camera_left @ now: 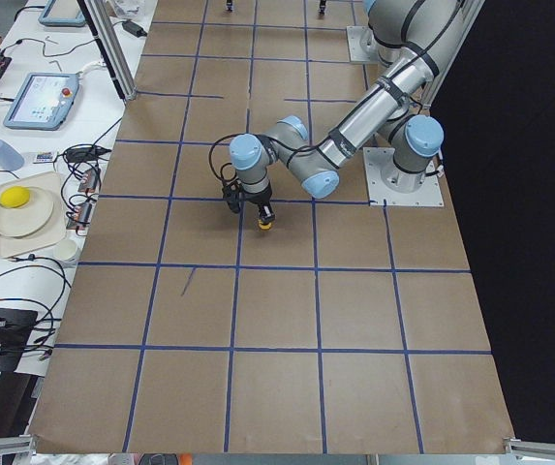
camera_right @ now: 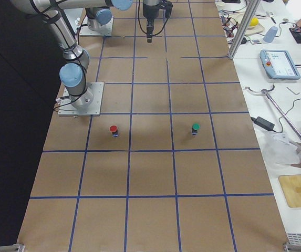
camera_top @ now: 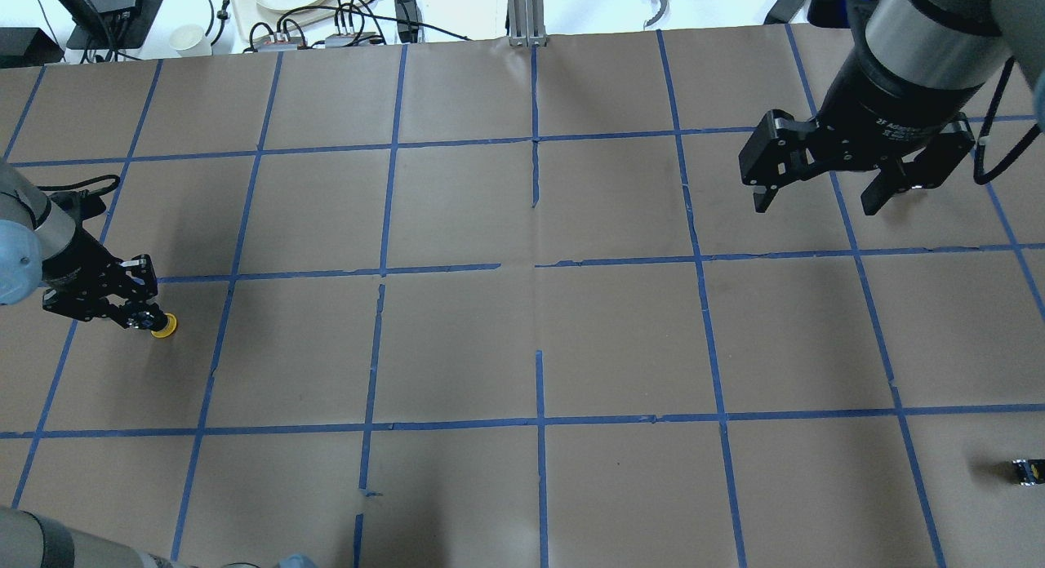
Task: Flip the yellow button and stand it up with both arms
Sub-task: 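Grasp the yellow button's base with the left gripper and lift it, then carry the yellow button toward the right gripper while the right gripper approaches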
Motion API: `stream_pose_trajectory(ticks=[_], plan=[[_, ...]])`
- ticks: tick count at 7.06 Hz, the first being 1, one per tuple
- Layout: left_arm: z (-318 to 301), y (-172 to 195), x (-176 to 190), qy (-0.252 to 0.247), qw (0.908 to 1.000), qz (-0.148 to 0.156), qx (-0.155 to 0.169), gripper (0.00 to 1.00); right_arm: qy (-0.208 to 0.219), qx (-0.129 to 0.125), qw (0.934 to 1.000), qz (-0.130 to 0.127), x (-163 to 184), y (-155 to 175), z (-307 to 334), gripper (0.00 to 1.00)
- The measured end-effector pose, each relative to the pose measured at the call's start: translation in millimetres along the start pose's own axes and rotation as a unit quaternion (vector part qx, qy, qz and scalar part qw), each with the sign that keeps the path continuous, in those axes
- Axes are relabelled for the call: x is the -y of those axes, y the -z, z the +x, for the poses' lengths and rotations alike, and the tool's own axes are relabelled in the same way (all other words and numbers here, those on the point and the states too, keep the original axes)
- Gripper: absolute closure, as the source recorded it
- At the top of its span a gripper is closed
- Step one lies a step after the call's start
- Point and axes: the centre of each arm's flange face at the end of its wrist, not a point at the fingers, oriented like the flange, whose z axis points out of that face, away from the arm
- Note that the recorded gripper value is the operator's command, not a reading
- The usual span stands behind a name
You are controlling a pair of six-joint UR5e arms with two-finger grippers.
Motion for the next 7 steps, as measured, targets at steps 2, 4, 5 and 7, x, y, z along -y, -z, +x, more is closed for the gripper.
stream_pose_trajectory(ticks=[2,4,5,7], plan=[[1.5,2.4,2.7,0.002,1.0,0.003,-0.009,0.79,-0.059,0.02,0.998,-0.003,-1.7,3.7,-5.7,0.0],[20.7,8.6,-4.4,0.023,0.996,-0.013,-0.086,0.79,-0.167,0.085,0.9819,-0.025,3.2,0.8,-20.1,0.0],[37.7,15.0,-12.2,0.045,0.9896,-0.029,-0.134,0.8,-0.204,0.115,0.9715,-0.037,4.6,1.1,-25.8,0.0],[97.3,22.9,-33.5,0.09,0.9641,-0.082,-0.236,0.85,-0.257,0.169,0.9494,-0.063,9.0,-2.0,-36.1,0.0]])
